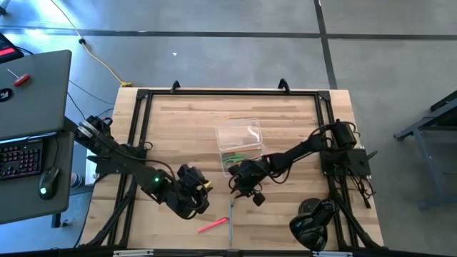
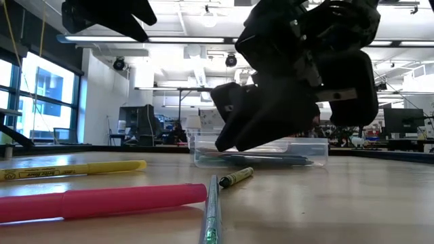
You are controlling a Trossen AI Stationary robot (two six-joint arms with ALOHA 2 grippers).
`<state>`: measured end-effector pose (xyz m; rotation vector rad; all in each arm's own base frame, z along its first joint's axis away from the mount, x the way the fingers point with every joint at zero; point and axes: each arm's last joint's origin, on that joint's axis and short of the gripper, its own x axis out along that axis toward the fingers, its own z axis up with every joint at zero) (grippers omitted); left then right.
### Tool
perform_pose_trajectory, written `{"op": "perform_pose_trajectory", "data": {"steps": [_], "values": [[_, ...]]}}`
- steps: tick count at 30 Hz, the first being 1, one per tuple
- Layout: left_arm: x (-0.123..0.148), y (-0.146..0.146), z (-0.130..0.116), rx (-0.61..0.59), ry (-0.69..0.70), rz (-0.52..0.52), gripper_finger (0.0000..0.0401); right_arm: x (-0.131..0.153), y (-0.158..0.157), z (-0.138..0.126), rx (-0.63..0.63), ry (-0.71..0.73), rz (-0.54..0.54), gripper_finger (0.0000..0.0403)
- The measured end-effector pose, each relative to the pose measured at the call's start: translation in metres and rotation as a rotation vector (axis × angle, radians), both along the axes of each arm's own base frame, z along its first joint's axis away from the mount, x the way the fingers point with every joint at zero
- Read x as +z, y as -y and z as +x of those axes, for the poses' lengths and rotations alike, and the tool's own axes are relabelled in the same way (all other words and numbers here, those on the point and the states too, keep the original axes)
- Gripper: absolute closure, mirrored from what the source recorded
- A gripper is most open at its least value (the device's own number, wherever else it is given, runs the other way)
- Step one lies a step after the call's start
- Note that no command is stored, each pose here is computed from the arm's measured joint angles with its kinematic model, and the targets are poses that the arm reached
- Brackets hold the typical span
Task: Pick & place school supplies into a supply box
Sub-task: Put the green crayon into the supply box
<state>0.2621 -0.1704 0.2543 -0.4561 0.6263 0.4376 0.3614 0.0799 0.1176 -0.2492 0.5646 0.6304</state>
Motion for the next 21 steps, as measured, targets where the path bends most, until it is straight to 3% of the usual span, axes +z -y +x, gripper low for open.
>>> {"op": "perform_pose_trajectory", "data": {"steps": [21], "values": [[0.0,0.0,0.0,0.001,0.0,0.001,0.0224,-0.0065,-0.0008,-0.0009,0.033,-0.018,0.016,0.0309]]}}
